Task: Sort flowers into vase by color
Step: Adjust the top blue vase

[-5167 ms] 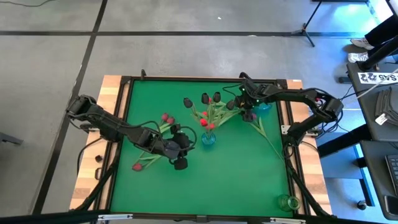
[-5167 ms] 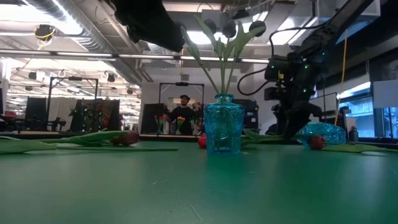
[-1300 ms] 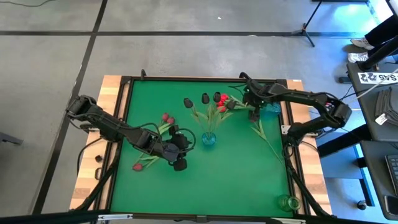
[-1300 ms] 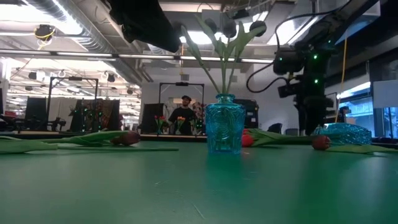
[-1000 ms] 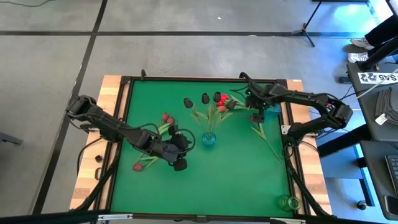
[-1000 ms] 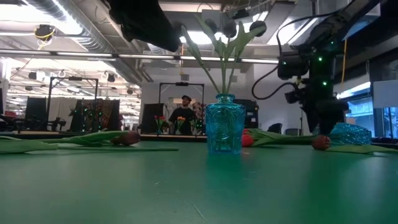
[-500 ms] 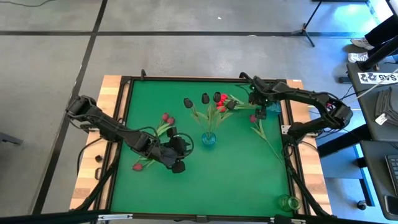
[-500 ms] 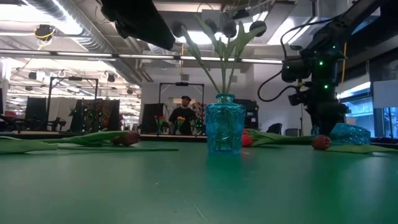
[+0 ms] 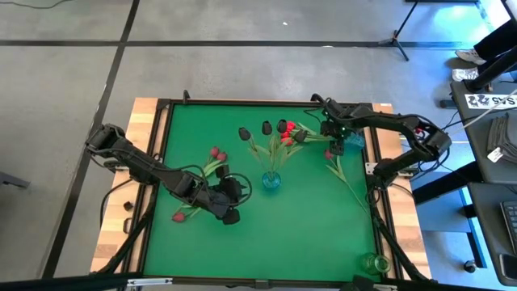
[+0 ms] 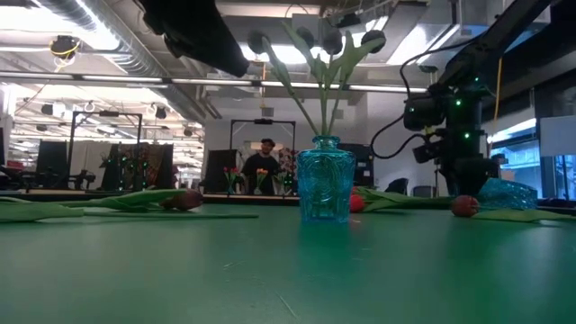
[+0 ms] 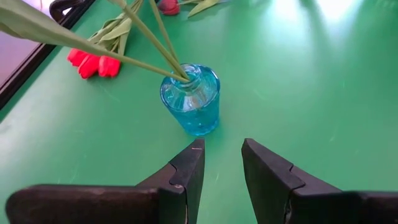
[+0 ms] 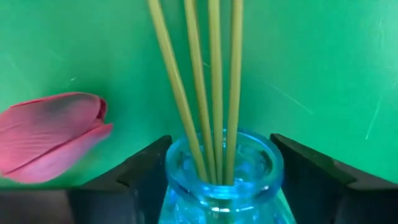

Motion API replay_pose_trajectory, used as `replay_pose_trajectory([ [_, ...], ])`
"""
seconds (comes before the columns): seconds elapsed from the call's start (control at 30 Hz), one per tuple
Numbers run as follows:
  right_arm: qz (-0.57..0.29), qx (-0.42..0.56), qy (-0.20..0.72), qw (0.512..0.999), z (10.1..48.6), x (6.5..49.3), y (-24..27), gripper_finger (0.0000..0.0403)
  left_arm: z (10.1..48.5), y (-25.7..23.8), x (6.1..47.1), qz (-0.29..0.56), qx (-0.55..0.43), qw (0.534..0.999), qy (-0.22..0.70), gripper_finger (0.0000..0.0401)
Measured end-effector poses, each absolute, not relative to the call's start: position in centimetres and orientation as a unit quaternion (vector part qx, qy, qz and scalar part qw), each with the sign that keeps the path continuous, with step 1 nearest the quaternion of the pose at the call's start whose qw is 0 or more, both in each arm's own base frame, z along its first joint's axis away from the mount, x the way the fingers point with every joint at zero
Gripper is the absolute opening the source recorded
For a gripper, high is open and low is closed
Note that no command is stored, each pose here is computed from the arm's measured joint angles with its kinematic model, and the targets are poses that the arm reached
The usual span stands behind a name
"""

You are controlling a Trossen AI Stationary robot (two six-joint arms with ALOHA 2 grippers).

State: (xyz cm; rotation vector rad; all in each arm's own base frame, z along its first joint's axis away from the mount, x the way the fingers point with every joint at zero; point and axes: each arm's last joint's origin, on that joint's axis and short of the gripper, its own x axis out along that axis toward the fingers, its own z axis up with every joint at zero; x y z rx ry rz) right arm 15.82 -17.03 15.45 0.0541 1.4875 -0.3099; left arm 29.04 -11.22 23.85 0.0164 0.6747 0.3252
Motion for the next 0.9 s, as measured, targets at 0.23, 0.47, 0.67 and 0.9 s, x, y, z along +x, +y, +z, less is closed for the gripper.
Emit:
replay_pose_trajectory([
  [0.23, -0.145, 0.022, 0.672, 0.726, 15.5, 15.9, -17.1, 0.0202, 23.7, -11.2, 28.9, 0.164, 0.002, 0.928, 0.334, 0.0105],
  [0.47, -0.149, 0.041, 0.633, 0.759, 15.7, 16.4, -17.4, 0.0202, 24.0, -11.0, 28.5, 0.16, 0.008, 0.925, 0.345, 0.0105],
  [0.67, -0.167, 0.05, 0.565, 0.807, 16.2, 17.5, -18.1, 0.0202, 26.2, -10.0, 26.2, 0.155, 0.007, 0.922, 0.354, 0.0105],
  [0.9, -0.173, 0.046, 0.459, 0.87, 17.4, 18.8, -19.1, 0.0202, 29.0, -8.5, 22.8, 0.157, -0.001, 0.922, 0.355, 0.0105],
])
